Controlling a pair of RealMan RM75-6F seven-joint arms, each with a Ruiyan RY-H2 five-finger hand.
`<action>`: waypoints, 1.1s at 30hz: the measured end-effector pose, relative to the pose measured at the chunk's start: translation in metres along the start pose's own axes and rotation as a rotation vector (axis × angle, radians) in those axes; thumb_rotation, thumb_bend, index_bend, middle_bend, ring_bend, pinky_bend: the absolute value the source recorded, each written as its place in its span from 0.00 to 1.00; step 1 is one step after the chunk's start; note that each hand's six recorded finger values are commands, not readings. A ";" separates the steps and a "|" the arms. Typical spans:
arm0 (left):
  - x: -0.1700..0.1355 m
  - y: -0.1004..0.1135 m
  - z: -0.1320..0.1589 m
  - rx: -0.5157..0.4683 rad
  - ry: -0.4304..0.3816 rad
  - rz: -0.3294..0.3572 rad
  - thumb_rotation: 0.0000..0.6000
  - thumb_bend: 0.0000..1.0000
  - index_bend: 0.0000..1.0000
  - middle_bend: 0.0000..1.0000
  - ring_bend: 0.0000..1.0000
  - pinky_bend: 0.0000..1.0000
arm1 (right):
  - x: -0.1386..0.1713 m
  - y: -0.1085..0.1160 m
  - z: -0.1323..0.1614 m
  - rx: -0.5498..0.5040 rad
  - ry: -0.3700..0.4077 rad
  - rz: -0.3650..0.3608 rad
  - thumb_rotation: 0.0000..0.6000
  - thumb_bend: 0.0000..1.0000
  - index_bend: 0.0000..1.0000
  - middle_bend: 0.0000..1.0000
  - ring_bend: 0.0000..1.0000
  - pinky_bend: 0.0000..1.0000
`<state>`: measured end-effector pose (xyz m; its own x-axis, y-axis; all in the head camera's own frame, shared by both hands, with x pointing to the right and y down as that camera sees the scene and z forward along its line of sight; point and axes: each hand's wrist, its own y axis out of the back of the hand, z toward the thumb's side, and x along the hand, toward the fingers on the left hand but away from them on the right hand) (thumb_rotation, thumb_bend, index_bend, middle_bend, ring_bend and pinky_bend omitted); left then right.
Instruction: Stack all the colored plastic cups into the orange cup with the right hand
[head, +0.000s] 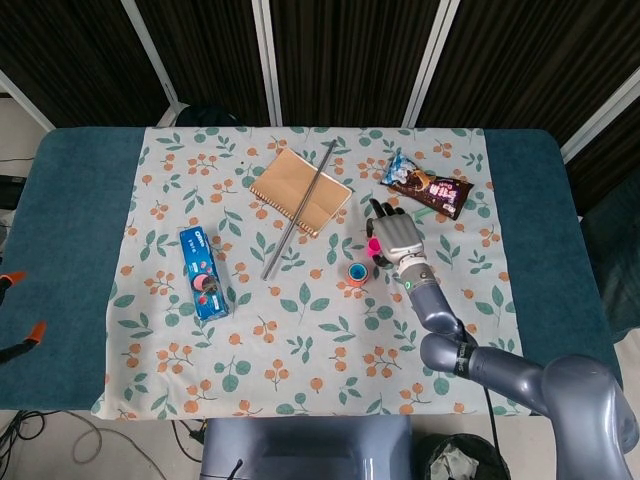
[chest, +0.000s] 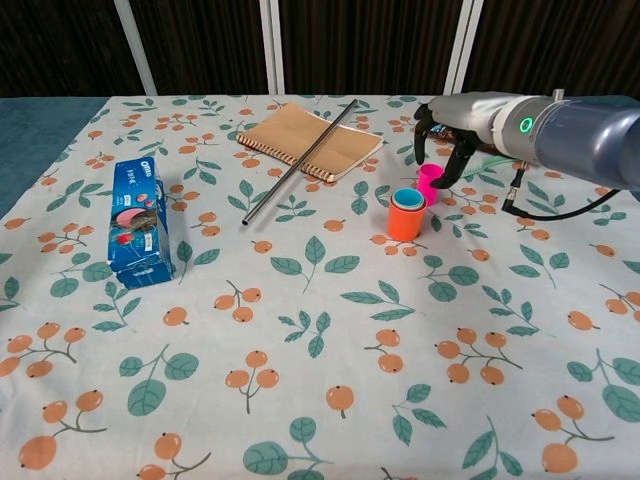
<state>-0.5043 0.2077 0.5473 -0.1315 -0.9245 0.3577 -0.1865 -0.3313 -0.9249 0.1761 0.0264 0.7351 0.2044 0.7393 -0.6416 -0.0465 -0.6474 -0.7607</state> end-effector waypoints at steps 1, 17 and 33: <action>0.000 0.000 0.000 -0.001 0.000 0.000 1.00 0.24 0.22 0.01 0.00 0.00 | -0.001 0.000 0.000 0.000 -0.001 0.000 1.00 0.35 0.44 0.00 0.11 0.20; 0.000 0.000 0.000 -0.001 0.002 0.000 1.00 0.24 0.22 0.01 0.00 0.00 | -0.005 -0.003 0.001 -0.002 -0.002 0.006 1.00 0.37 0.47 0.00 0.11 0.21; 0.001 0.000 0.000 -0.001 0.003 -0.005 1.00 0.24 0.22 0.01 0.00 0.00 | -0.008 -0.003 0.001 -0.002 -0.009 0.006 1.00 0.38 0.48 0.00 0.12 0.21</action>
<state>-0.5048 0.2071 0.5479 -0.1332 -0.9224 0.3626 -0.1885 -0.3357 -0.9229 0.1733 0.0229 0.7420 0.1956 0.7371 -0.6469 -0.0460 -0.6520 -0.7568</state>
